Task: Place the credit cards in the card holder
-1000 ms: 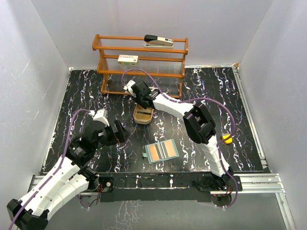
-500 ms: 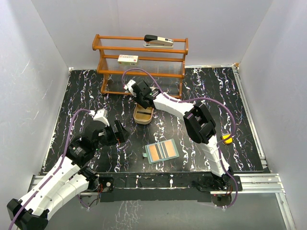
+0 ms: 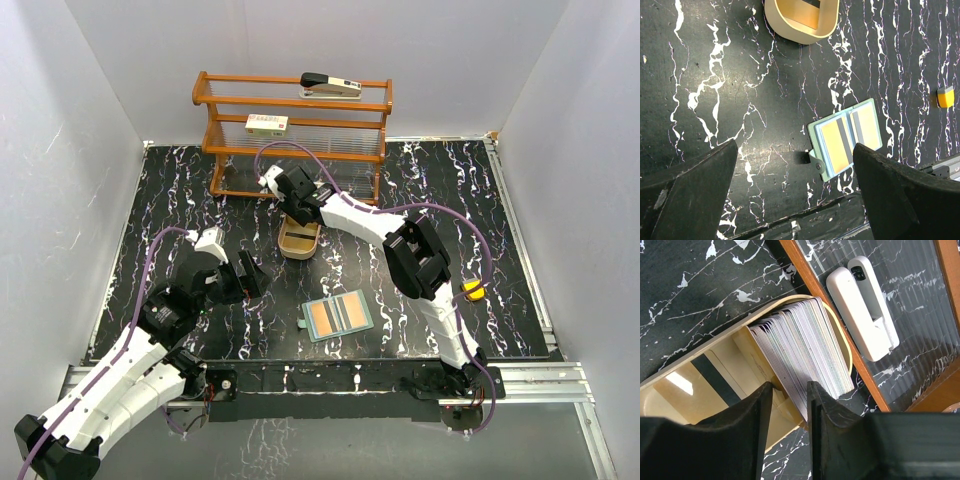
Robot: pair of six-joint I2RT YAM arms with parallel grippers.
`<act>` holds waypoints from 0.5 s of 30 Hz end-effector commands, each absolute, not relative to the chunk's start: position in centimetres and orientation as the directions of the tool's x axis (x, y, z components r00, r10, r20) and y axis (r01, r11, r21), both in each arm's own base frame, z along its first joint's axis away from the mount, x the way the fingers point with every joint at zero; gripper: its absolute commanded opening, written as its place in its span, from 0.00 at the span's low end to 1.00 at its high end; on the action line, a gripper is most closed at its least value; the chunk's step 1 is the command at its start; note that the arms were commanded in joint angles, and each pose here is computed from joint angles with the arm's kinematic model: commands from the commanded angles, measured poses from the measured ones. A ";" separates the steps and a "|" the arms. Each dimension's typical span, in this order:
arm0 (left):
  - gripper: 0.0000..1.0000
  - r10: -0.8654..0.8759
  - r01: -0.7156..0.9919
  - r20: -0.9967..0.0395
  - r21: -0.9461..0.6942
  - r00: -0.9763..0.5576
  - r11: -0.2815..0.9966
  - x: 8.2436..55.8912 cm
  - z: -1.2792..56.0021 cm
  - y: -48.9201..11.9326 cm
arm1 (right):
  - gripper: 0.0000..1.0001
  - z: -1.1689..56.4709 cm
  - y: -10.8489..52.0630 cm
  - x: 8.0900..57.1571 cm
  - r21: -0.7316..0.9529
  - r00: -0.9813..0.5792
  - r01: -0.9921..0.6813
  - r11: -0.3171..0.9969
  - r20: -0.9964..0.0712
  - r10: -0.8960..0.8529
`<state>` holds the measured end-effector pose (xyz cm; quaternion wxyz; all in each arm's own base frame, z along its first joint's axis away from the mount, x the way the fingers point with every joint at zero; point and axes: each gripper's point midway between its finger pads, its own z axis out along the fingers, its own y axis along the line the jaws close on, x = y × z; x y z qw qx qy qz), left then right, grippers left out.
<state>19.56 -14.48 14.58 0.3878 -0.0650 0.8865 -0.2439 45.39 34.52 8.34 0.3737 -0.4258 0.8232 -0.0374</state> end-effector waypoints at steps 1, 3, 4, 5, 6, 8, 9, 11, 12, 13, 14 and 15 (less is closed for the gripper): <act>0.98 -0.300 0.072 -0.661 -0.473 -0.688 0.878 19.6 14.4 -14.3 | 0.27 15.1 34.7 48.6 -0.404 -0.287 -0.580 0.707 -0.711 -0.642; 0.99 -0.301 0.071 -0.661 -0.474 -0.687 0.878 19.6 14.4 -14.2 | 0.19 14.9 34.7 48.5 -0.401 -0.288 -0.587 0.703 -0.708 -0.645; 0.99 -0.299 0.071 -0.660 -0.473 -0.689 0.878 19.6 14.4 -14.2 | 0.19 14.9 34.7 48.5 -0.399 -0.290 -0.589 0.703 -0.708 -0.644; 0.99 -0.300 0.072 -0.661 -0.473 -0.688 0.878 19.6 14.4 -14.2 | 0.19 14.9 34.8 48.4 -0.396 -0.291 -0.591 0.703 -0.708 -0.643; 0.99 -0.300 0.072 -0.661 -0.473 -0.688 0.878 19.6 14.4 -14.3 | 0.22 14.9 34.8 48.3 -0.393 -0.294 -0.590 0.705 -0.709 -0.642; 0.98 -0.300 0.072 -0.661 -0.474 -0.688 0.878 19.6 14.4 -14.3 | 0.27 15.0 34.7 48.3 -0.393 -0.295 -0.589 0.706 -0.709 -0.640; 0.98 -0.300 0.072 -0.661 -0.474 -0.688 0.878 19.7 14.4 -14.3 | 0.28 15.0 34.6 48.2 -0.395 -0.296 -0.586 0.707 -0.708 -0.641; 0.99 -0.299 0.072 -0.659 -0.474 -0.690 0.878 19.6 14.4 -14.3 | 0.27 15.0 34.4 48.2 -0.399 -0.296 -0.585 0.706 -0.705 -0.644; 0.99 -0.299 0.071 -0.659 -0.473 -0.689 0.878 19.6 14.4 -14.3 | 0.26 15.0 34.4 48.2 -0.401 -0.296 -0.585 0.705 -0.704 -0.646; 0.98 -0.299 0.072 -0.660 -0.473 -0.689 0.878 19.6 14.4 -14.3 | 0.26 15.2 34.4 48.2 -0.401 -0.296 -0.584 0.706 -0.705 -0.644; 0.98 -0.298 0.072 -0.659 -0.472 -0.690 0.879 19.6 14.4 -14.3 | 0.26 15.3 34.4 48.2 -0.400 -0.295 -0.583 0.707 -0.707 -0.643; 0.98 -0.298 0.072 -0.658 -0.473 -0.691 0.878 19.6 14.3 -14.3 | 0.26 15.4 34.4 48.2 -0.400 -0.293 -0.582 0.708 -0.709 -0.642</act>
